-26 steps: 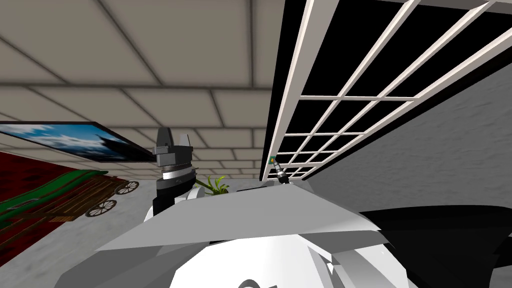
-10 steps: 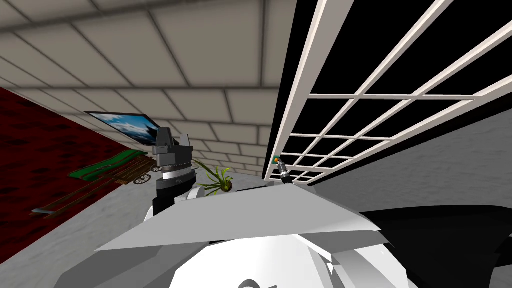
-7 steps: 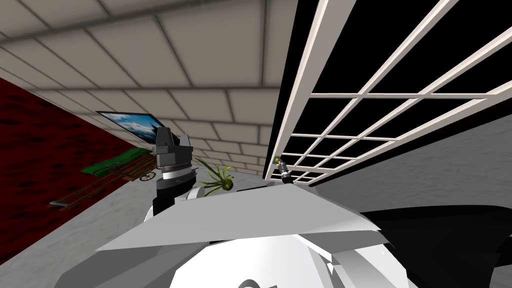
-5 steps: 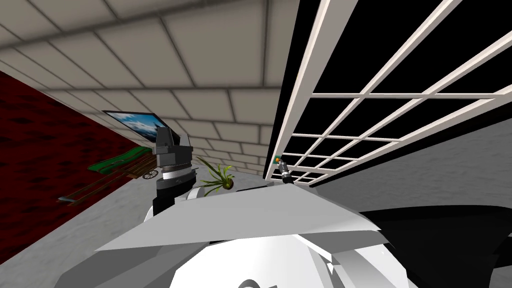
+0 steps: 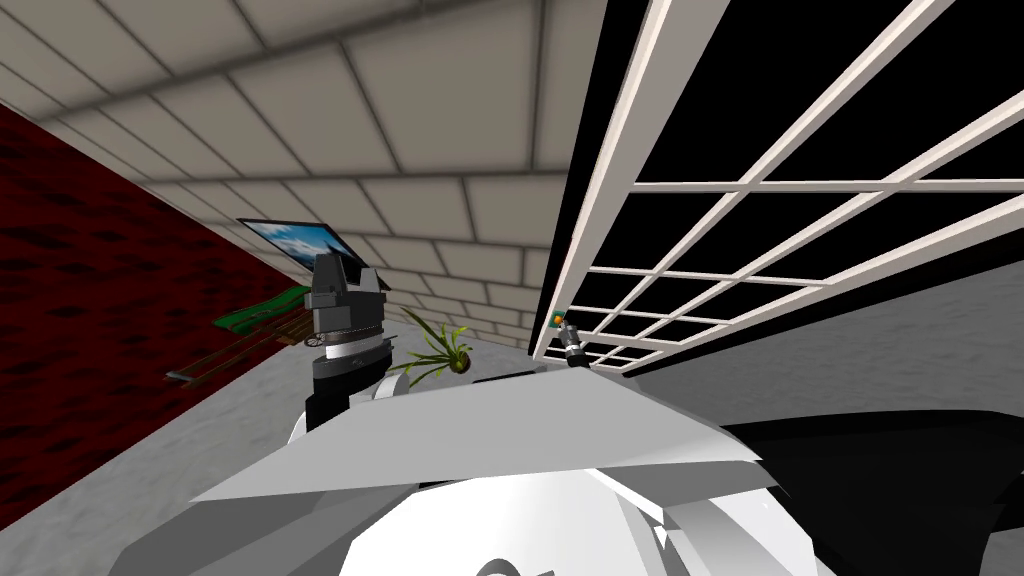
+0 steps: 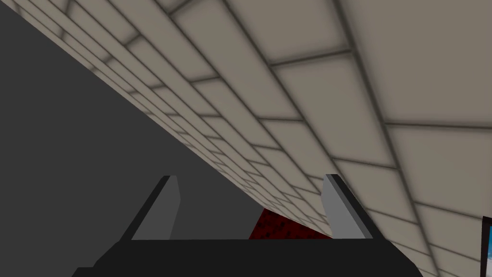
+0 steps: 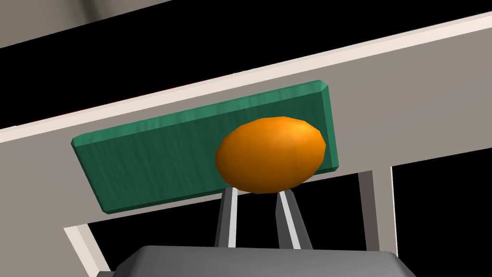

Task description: Pull the door open

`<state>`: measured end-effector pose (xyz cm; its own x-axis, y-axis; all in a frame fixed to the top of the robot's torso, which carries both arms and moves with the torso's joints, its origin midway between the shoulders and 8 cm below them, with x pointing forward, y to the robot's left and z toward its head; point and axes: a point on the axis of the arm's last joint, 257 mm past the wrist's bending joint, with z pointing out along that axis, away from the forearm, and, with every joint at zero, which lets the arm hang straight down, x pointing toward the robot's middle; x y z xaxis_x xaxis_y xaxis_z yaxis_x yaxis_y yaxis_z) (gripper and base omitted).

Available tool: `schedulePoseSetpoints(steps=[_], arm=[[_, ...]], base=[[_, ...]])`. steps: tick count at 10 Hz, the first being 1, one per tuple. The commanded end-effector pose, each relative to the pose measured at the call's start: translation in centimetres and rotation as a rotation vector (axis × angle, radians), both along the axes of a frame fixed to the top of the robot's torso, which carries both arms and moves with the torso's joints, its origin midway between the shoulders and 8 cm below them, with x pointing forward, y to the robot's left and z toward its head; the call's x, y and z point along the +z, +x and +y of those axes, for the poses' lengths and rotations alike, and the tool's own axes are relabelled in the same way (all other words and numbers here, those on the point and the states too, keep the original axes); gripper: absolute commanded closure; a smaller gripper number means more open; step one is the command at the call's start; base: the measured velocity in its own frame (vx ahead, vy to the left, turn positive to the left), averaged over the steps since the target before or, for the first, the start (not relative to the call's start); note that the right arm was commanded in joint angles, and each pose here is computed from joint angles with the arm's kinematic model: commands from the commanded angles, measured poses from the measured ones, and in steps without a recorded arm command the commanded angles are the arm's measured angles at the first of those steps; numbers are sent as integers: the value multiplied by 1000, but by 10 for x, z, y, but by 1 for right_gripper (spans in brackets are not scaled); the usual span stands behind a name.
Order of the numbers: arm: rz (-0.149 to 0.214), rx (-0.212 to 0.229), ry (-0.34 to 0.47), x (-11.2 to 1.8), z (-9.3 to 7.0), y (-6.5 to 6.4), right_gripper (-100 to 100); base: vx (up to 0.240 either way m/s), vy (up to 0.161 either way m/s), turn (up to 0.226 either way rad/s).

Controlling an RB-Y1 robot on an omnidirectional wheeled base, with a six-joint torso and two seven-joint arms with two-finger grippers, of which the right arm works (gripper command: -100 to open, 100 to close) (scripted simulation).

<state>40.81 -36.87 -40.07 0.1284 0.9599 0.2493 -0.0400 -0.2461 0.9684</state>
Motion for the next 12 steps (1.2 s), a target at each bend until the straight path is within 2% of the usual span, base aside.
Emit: schedulePoseSetpoints(steps=[1, 2, 3, 6, 8, 11, 12], arm=[[-35, 11, 64, 7, 9, 9, 100], [-35, 11, 68, 7, 9, 9, 100], [-41, 0, 112, 7, 5, 8, 100], [-42, 0, 117, 7, 5, 8, 100], [-55, -23, 203, 7, -5, 6, 100], [-65, -33, 263, 7, -9, 5, 100], [-35, -72, 282, -7, -26, -6, -100]], base=[[-32, 9, 71], [-34, 1, 67], [-43, -1, 98], [-10, 6, 17], [-34, 10, 109], [-40, 8, 66], [-32, 11, -6]])
